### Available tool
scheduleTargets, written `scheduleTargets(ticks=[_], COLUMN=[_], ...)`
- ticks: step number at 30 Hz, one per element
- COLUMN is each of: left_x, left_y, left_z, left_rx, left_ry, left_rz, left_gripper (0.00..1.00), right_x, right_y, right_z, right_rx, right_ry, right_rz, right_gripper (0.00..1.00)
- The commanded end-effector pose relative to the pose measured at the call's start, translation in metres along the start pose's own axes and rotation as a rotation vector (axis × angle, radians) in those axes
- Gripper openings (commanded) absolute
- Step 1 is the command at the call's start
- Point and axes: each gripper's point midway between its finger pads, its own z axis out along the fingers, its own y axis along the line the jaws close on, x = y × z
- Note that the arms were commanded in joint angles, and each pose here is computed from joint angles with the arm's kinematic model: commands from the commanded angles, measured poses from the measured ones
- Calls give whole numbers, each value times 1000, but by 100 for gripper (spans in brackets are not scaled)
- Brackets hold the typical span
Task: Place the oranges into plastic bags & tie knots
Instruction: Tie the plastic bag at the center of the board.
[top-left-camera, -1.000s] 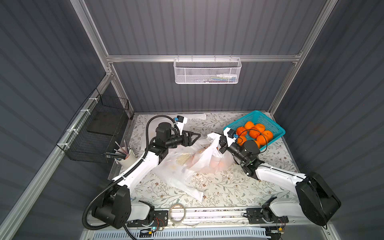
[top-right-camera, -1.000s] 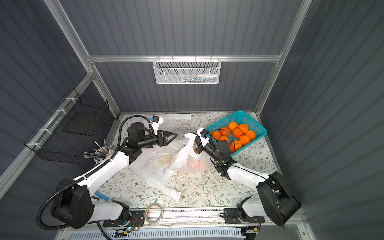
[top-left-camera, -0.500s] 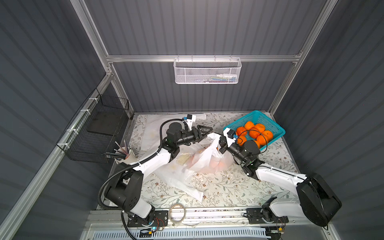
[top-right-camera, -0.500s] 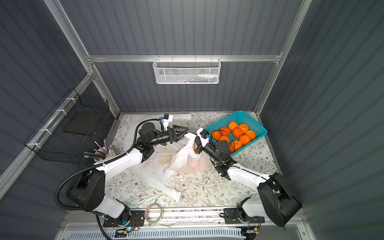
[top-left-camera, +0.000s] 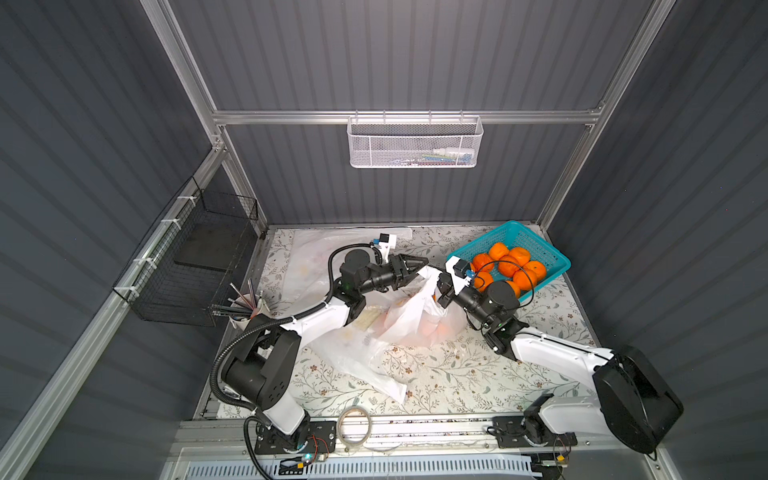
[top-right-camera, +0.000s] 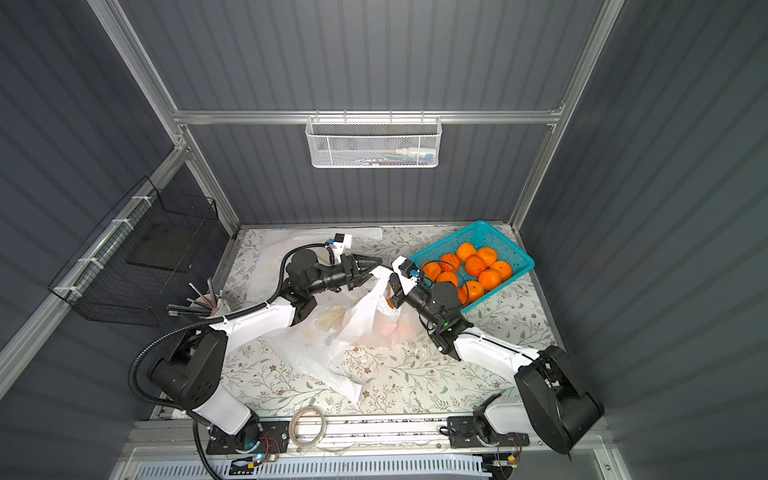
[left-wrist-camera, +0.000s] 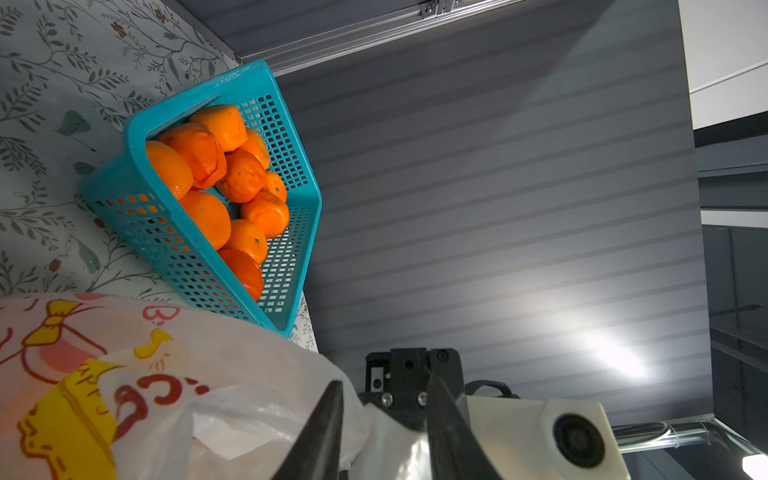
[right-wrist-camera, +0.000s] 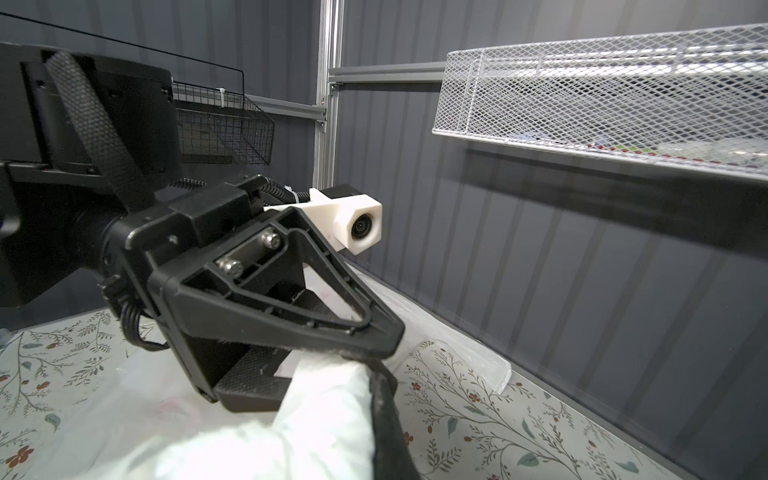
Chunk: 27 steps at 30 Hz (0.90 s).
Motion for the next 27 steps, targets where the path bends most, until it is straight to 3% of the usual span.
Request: scheduleTargets(ticks=[1,19,24,27], left_x=[0,6,5,5], left_y=[-14,-19,-15,-13], left_z=[-1,4,4,5], left_rx=[31,6,-13,-15], left_ry=[-3,15,8,8], left_rz=[31,61,68,71], left_gripper=[34,16,1,0], right_x=[-2,3,3,5], right_y=[-4,-2,-2,-5], right_z=[3,6,3,-5], right_rx=[29,27,29,51], right_ry=[5,25,32,49], right_rz=[-10,-25,-30,-44], right_gripper=[0,1,11,23])
